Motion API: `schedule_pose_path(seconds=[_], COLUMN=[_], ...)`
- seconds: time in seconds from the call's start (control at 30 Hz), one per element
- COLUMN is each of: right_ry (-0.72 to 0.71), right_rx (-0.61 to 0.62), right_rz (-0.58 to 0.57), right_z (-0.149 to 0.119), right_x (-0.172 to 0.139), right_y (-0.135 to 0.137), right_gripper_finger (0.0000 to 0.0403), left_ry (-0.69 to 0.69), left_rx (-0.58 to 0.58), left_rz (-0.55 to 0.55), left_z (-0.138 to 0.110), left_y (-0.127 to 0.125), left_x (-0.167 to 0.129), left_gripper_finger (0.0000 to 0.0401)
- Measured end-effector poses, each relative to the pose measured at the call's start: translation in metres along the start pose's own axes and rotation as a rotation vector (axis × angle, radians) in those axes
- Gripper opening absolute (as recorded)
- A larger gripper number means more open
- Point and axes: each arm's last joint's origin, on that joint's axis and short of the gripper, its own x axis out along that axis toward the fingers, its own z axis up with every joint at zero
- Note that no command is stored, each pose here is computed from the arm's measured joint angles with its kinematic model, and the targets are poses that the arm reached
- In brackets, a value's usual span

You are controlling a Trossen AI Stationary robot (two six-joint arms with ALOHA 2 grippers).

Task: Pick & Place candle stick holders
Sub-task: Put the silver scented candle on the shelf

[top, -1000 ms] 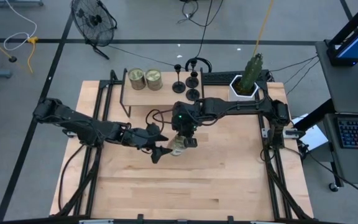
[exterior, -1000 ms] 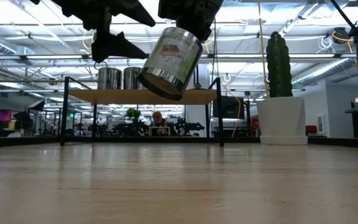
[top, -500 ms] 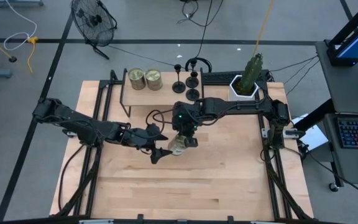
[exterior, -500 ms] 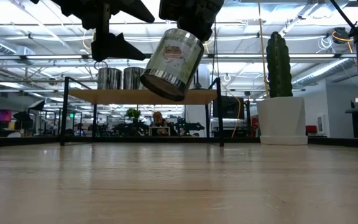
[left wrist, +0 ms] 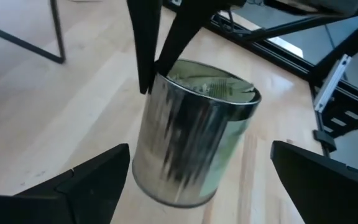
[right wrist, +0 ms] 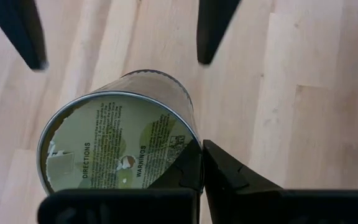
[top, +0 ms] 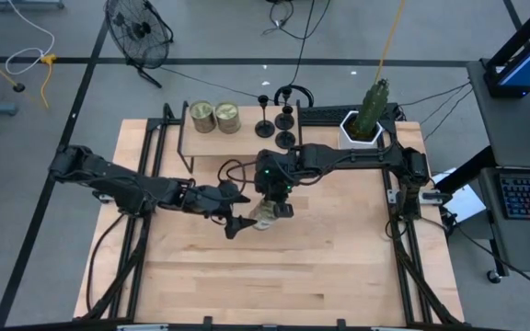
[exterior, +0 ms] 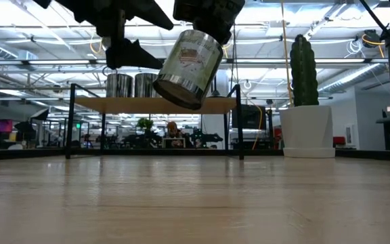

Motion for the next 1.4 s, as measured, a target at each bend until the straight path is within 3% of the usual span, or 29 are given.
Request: schedule_pose_path(seconds=[0.17, 0.27, 0.73, 1.4], right_ry=[-0.032, -0.029, -0.068, -0.074], right_rx=[-0.018, -0.018, -0.035, -0.04], right_rz=[0.015, 0.023, 0.094, 0.115], right_z=[0.003, 0.003, 0.006, 0.006], right_x=[0.0, 0.0, 0.001, 0.0], right_y=[0.0, 0.0, 0.004, 0.005], right_gripper_finger=[0.0, 0.0, 0.0, 0.0], left_ry=[0.04, 0.078, 0.038, -0.008], left_rx=[0.013, 0.023, -0.02, -0.104], left_rz=[-0.076, -0.068, -0.157, -0.205], left_z=[-0.003, -0.009, -0.001, 0.003], left_y=[0.0, 0.003, 0.013, 0.01], left_x=[0.014, 0.023, 0.041, 0.042], left_gripper_finger=[0.0399, 0.04, 0.04, 0.0399])
